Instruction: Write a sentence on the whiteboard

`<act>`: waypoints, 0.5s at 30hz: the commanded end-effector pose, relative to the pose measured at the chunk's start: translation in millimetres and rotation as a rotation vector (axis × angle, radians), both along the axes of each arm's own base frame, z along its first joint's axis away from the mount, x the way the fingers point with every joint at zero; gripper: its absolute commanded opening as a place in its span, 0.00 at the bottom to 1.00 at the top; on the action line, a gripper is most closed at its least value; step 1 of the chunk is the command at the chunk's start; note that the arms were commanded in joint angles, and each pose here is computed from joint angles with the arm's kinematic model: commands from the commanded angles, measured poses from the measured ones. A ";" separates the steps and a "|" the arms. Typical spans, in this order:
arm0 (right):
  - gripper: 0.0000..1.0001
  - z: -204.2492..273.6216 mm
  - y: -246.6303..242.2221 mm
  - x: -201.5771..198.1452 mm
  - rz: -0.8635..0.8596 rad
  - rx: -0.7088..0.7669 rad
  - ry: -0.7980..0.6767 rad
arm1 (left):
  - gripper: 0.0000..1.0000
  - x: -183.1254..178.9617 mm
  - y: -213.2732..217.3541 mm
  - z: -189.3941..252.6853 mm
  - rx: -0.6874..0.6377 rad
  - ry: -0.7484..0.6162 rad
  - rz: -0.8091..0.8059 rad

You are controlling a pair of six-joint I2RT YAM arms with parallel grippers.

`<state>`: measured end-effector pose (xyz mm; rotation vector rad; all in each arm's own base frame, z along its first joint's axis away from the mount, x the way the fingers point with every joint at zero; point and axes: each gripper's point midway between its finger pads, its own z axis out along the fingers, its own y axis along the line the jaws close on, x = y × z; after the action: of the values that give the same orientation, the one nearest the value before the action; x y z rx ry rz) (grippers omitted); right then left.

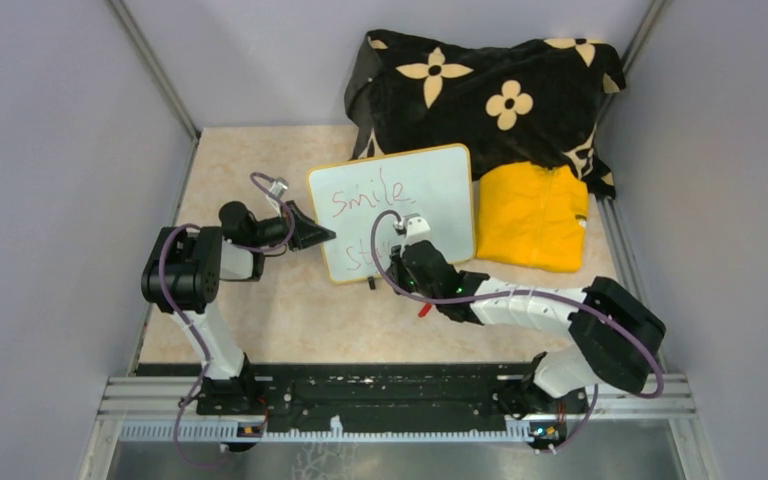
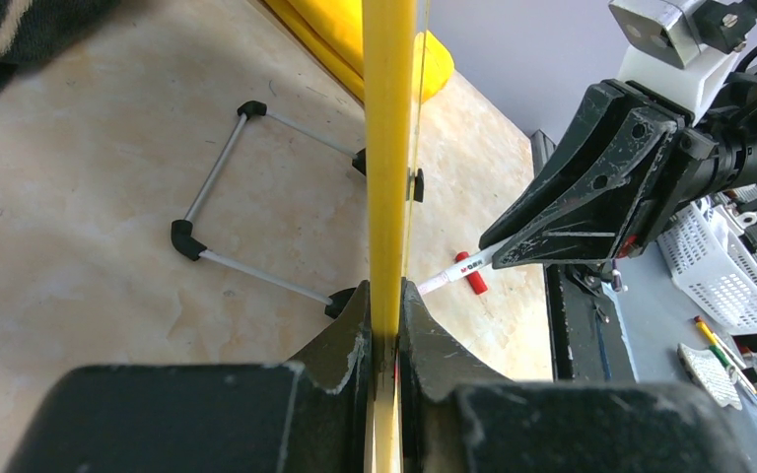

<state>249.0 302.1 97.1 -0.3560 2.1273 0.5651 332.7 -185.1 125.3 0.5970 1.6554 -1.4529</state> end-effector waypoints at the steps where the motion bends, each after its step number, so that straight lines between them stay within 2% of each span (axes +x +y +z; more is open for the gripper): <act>1: 0.00 39.7 3.7 16.2 -0.047 0.061 -0.090 | 0.00 1.4 -4.9 -16.1 0.023 0.035 0.012; 7: 0.00 71.7 -32.2 11.6 -0.105 0.050 -0.172 | 0.00 0.8 -4.6 -17.4 0.024 0.037 0.013; 15: 0.00 105.2 -95.4 25.3 -0.273 0.068 -0.273 | 0.00 1.0 -4.5 -19.7 0.028 0.041 0.014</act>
<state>264.0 241.2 193.8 -0.1808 1.8961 0.5018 332.6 -185.3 124.7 0.5991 1.6575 -1.4519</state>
